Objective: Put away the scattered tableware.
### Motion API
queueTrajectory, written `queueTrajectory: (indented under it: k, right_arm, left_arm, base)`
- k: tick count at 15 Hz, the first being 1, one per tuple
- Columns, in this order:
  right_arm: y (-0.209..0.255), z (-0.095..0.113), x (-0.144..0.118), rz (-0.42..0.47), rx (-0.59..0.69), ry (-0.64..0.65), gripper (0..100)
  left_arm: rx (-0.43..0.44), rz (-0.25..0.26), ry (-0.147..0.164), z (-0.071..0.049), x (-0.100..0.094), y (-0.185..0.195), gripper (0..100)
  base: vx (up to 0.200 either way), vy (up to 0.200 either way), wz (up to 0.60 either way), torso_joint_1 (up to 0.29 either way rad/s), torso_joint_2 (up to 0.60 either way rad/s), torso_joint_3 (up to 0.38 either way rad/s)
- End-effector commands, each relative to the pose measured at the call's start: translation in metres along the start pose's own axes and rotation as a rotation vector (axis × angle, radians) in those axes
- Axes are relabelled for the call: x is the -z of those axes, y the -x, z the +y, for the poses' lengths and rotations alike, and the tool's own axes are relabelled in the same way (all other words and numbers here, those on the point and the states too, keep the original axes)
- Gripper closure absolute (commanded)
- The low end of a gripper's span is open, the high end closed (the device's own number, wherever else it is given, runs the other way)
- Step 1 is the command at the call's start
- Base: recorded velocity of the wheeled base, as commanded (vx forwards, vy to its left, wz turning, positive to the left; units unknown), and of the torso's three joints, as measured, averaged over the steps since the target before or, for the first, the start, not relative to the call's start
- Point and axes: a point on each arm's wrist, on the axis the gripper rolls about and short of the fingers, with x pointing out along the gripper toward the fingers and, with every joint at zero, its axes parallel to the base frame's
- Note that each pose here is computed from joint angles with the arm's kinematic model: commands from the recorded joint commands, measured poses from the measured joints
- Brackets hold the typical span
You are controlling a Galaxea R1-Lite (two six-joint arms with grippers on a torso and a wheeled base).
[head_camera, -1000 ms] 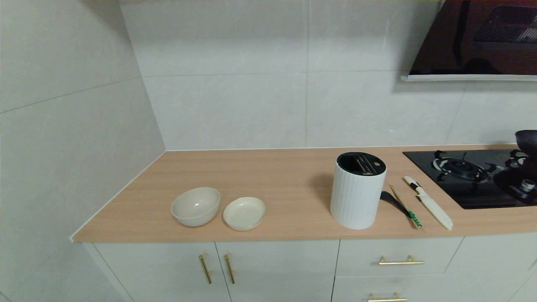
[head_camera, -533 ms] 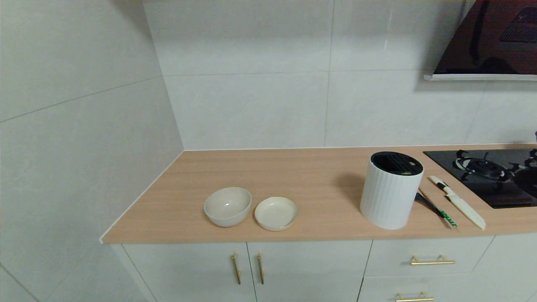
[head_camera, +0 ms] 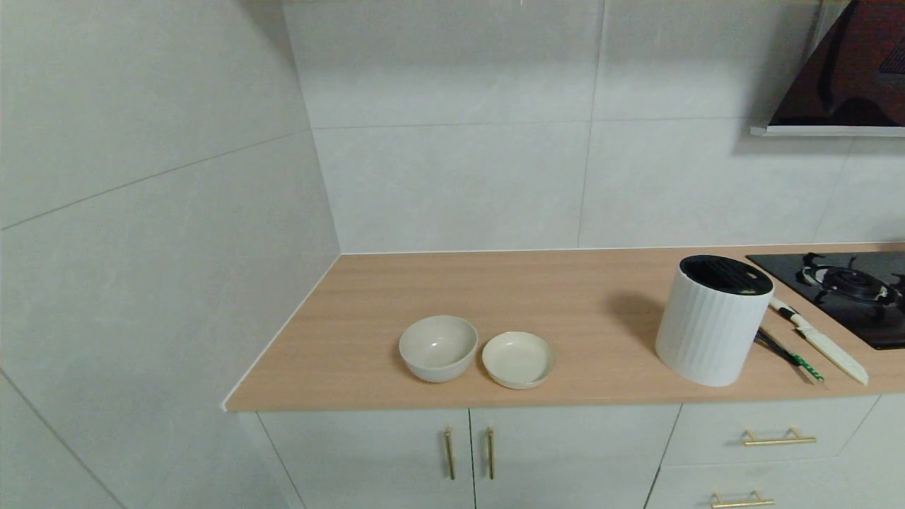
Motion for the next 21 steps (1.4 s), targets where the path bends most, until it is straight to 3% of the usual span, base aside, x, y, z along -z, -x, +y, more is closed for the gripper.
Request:
queueTrajectory:
  k: [1, 18, 21]
  right_arm:
    - [0.0000, 0.0000, -0.0003, -0.002, -0.001, -0.001, 0]
    - [-0.0001, 0.0000, 0.0003, 0.001, -0.001, -0.001, 0]
    - [0.0000, 0.0000, -0.0001, -0.001, -0.001, -0.001, 0]
  left_arm:
    - [-0.001, 0.001, -0.001, 0.0000, 0.0000, -0.0001, 0]
    - [-0.001, 0.001, -0.001, 0.0000, 0.0000, -0.0001, 0]
    - [-0.001, 0.001, -0.001, 0.0000, 0.0000, -0.0001, 0]
  base:
    - [0.000, 0.000, 0.00, 0.000, 0.00, 0.000]
    - [0.000, 0.000, 0.00, 0.000, 0.00, 0.000]
    - [0.000, 0.000, 0.00, -0.139, 0.31, 0.162]
